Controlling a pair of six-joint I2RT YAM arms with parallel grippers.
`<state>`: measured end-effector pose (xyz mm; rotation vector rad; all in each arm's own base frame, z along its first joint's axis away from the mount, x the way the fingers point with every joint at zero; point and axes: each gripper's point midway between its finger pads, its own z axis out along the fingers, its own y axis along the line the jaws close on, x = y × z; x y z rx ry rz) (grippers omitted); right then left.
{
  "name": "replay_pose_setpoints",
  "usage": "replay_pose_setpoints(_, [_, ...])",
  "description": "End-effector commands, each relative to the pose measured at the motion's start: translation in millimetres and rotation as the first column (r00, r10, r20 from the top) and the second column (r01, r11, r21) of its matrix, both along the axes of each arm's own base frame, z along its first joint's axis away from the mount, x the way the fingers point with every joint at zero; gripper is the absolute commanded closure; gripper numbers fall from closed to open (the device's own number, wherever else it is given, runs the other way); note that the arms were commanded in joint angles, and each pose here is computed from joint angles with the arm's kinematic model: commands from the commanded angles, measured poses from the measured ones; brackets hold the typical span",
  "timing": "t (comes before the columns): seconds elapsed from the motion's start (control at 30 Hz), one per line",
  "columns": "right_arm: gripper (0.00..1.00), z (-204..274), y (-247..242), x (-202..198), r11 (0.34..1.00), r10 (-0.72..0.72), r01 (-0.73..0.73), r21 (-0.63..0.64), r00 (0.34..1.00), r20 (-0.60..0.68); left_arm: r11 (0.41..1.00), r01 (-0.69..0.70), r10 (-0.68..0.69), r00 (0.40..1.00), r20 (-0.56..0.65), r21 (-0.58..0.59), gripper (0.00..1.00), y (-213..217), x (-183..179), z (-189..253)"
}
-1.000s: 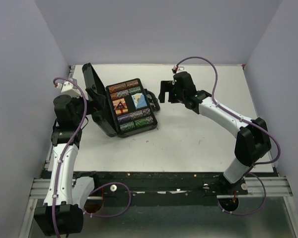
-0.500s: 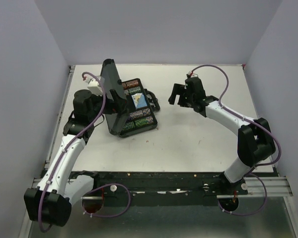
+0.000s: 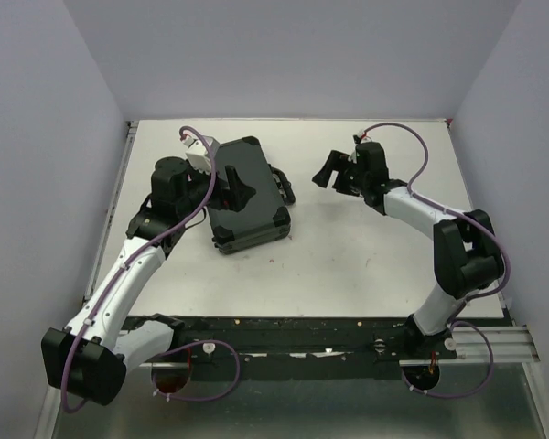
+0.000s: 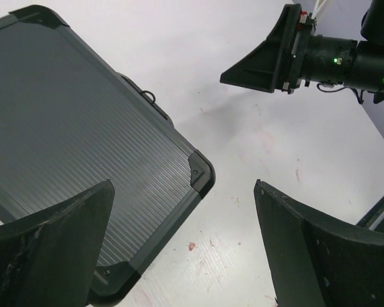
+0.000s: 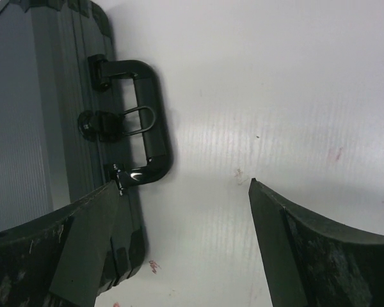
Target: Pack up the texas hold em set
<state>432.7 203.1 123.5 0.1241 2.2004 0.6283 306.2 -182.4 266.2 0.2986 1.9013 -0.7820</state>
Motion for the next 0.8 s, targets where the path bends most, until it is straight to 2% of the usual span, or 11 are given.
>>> replay_pose_setpoints(0.0, [0.1,0,37,-13,0.971,0.166,-0.164,0.174,0.986,0.004,0.994,-0.096,0.095,0.995,0.009,0.061,0.01,14,18,6])
replay_pose_setpoints(0.13, [0.1,0,64,-43,0.903,0.29,-0.289,0.318,0.956,0.044,0.988,-0.128,0.129,0.992,-0.01,0.081,0.01,17,27,5])
replay_pose_setpoints(0.33, [0.06,-12,107,-93,0.816,0.451,-0.444,0.369,0.889,0.073,0.986,-0.137,0.139,0.99,-0.022,0.091,0.01,16,34,1])
replay_pose_setpoints(0.57, [0.07,-24,156,-140,0.67,0.665,-0.665,0.33,0.735,0.133,0.982,-0.154,0.157,0.987,-0.021,0.111,0.01,20,37,-6])
replay_pose_setpoints(0.77, [0.08,-27,191,-182,0.554,0.784,-0.787,0.272,0.603,0.148,0.979,-0.159,0.164,0.986,-0.025,0.128,0.01,22,38,-11])
